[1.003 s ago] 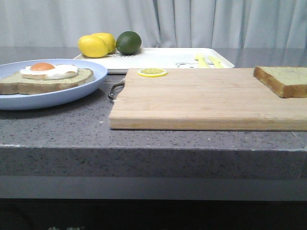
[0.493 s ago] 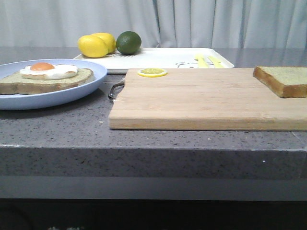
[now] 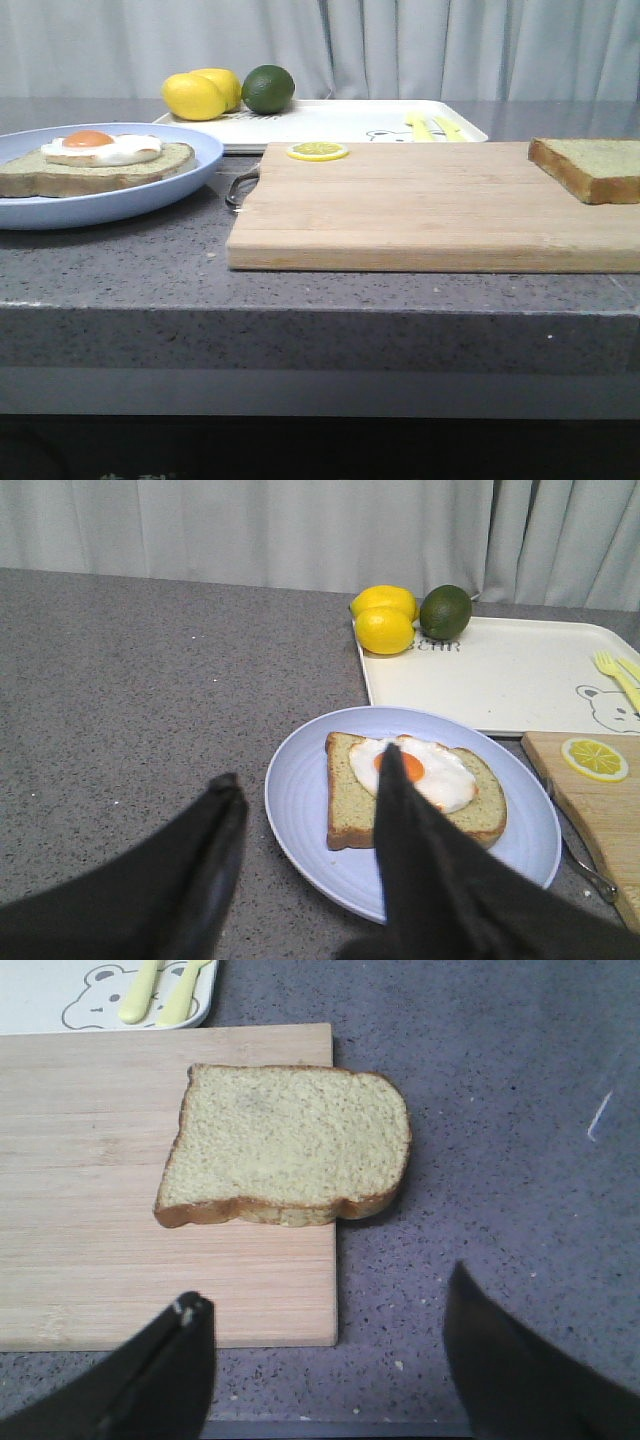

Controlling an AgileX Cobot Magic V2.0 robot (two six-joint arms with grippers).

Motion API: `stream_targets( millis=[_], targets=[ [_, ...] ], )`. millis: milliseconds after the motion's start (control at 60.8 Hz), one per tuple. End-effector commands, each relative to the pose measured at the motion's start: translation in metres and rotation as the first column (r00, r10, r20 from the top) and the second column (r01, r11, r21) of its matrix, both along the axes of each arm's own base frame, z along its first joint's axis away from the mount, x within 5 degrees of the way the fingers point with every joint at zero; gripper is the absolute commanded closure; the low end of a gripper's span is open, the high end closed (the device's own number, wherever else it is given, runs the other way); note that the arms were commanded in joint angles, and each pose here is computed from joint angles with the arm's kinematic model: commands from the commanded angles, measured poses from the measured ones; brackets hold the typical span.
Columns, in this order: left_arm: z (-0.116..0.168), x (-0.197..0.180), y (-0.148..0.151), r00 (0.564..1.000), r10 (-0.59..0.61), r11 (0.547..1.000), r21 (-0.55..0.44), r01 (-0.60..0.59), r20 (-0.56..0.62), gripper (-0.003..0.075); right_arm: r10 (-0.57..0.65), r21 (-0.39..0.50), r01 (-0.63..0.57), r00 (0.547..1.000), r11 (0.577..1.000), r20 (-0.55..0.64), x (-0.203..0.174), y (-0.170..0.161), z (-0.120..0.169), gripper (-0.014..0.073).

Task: Place bread and move sandwich to tray

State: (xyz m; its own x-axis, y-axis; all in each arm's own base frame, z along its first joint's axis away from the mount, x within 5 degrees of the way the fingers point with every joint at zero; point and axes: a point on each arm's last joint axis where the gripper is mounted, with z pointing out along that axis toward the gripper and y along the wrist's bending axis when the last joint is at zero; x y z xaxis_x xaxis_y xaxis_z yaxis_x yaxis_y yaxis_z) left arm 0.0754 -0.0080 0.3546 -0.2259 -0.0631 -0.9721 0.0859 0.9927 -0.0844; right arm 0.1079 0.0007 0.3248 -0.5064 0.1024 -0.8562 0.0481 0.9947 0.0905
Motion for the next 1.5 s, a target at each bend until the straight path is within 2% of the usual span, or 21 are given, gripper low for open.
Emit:
stream_targets(
  millis=[0, 99, 214, 411, 493, 641, 773, 920, 1068, 1298, 1479],
  targets=[
    [0.014, 0.003, 0.000, 0.997, 0.001, 1.000, -0.013, 0.000, 0.083, 0.0228, 0.000, -0.006, 0.001, 0.996, 1.000, 0.094, 0.004, 0.000, 0.014, -0.0020],
    [0.014, 0.003, 0.000, 0.997, 0.001, 1.000, -0.013, 0.000, 0.083, 0.0222, 0.000, -0.001, 0.000, 0.996, 1.000, 0.093, 0.004, 0.000, 0.014, -0.0020],
    [0.014, 0.003, 0.000, 0.997, 0.000, 1.000, -0.016, 0.001, 0.083, 0.0230, 0.006, 0.047, -0.009, 0.998, 0.999, 0.069, 0.006, 0.003, 0.015, -0.0020],
    [0.012, 0.007, -0.001, 0.998, -0.008, 1.000, 0.013, 0.007, 0.067, 0.0230, 0.029, 0.088, -0.019, 0.993, 0.996, -0.118, 0.021, 0.006, 0.031, -0.0020],
    [0.011, 0.010, -0.001, 0.998, -0.013, 0.999, 0.039, 0.011, 0.056, 0.0229, 0.042, 0.081, -0.026, 0.976, 0.996, -0.213, 0.030, 0.007, 0.038, -0.0020],
    [0.011, 0.014, -0.005, 0.997, -0.051, 0.998, 0.026, 0.049, 0.052, 0.0229, 0.076, 0.077, -0.051, 0.928, 0.996, -0.365, 0.055, 0.009, 0.045, -0.0020],
    [0.013, 0.013, -0.011, 0.990, -0.119, 0.992, 0.045, 0.116, 0.079, 0.0229, 0.074, 0.060, -0.055, 0.909, 0.997, -0.411, 0.074, 0.005, 0.050, -0.0020],
    [0.014, 0.012, -0.017, 0.978, -0.187, 0.981, 0.066, 0.182, 0.089, 0.0229, 0.018, 0.078, 0.023, 0.874, 0.997, -0.486, 0.092, -0.015, 0.047, -0.0020],
    [0.014, 0.011, -0.020, 0.971, -0.223, 0.973, 0.078, 0.217, 0.090, 0.0229, 0.013, 0.211, 0.108, 0.864, 0.972, -0.504, 0.104, -0.044, 0.037, -0.0020],
    [0.014, 0.011, -0.020, 0.970, -0.225, 0.973, 0.078, 0.219, 0.090, 0.0229, 0.098, 0.472, 0.137, 0.893, 0.871, -0.440, 0.119, -0.087, 0.023, -0.0020],
    [0.014, 0.011, -0.020, 0.970, -0.225, 0.973, 0.078, 0.219, 0.090, 0.0229, 0.173, 0.564, 0.112, 0.888, 0.818, -0.427, 0.133, -0.104, 0.004, -0.0020]
  ],
)
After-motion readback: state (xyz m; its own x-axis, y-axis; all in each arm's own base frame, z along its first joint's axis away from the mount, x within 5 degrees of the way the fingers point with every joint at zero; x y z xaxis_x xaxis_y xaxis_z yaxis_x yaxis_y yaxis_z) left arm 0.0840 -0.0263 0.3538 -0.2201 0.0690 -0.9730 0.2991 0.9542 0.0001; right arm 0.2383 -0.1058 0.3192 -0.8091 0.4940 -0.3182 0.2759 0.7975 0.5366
